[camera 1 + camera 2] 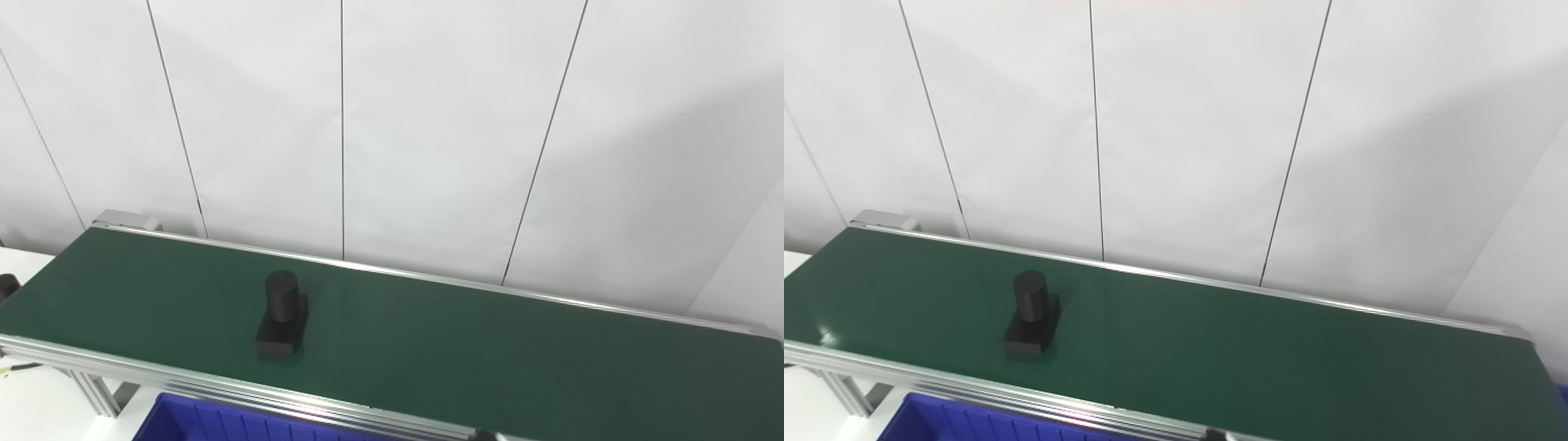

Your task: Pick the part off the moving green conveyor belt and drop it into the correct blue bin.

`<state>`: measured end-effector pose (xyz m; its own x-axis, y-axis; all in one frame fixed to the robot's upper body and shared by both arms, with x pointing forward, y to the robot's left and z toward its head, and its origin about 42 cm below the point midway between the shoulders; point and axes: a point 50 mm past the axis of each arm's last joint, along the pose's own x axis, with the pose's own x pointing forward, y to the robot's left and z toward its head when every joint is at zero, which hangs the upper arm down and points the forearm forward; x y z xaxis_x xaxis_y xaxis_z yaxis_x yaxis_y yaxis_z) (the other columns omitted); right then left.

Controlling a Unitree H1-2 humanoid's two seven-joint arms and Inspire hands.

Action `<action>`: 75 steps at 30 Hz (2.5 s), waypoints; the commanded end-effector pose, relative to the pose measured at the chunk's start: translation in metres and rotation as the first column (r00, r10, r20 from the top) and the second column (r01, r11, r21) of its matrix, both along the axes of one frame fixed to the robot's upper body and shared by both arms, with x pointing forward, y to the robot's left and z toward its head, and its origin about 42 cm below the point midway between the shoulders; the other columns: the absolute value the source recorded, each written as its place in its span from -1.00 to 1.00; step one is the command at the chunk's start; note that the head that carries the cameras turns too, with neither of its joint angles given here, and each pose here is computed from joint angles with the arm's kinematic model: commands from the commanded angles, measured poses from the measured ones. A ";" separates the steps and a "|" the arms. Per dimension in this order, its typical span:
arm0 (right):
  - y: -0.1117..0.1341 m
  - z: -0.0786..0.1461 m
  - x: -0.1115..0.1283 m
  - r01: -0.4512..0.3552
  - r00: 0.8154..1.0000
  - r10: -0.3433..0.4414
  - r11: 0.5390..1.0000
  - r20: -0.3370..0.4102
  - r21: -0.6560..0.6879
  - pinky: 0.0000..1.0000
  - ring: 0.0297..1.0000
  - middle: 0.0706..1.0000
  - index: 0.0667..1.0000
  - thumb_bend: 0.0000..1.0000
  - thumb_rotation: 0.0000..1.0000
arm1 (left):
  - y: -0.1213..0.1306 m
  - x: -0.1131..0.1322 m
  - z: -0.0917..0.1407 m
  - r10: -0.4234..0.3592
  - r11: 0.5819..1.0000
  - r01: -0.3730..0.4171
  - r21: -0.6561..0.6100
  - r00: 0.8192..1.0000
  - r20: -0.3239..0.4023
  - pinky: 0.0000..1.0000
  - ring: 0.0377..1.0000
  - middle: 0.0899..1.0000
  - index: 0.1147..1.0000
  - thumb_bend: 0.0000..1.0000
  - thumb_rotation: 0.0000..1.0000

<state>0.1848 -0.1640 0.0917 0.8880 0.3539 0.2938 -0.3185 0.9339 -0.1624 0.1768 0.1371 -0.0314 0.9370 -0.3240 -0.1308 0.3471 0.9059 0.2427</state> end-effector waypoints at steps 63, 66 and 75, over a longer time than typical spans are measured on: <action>0.011 0.060 0.289 0.044 0.999 -0.043 0.990 0.011 -0.132 0.55 0.60 0.80 0.77 0.76 -0.36 | -0.011 0.007 0.010 -0.010 0.999 0.013 -0.047 0.998 0.060 0.54 0.70 0.71 0.60 0.66 0.96; 0.015 0.061 0.293 0.043 0.999 -0.041 0.986 0.014 -0.163 0.54 0.60 0.79 0.76 0.73 -0.44 | -0.013 0.007 0.010 -0.009 0.999 0.012 -0.046 0.998 0.065 0.52 0.69 0.70 0.60 0.65 0.97; 0.028 0.064 0.304 0.055 0.996 -0.022 0.916 0.088 -0.398 0.49 0.64 0.75 0.76 0.78 -0.14 | -0.016 0.009 0.010 -0.016 0.999 0.019 -0.046 0.998 0.066 0.53 0.69 0.70 0.60 0.65 0.96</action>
<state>0.4721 -0.1416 0.1236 0.9037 0.4133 0.1122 -0.3035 0.8028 -0.5132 0.1771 0.1290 -0.0305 0.9349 -0.3326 -0.1241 0.3534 0.9052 0.2362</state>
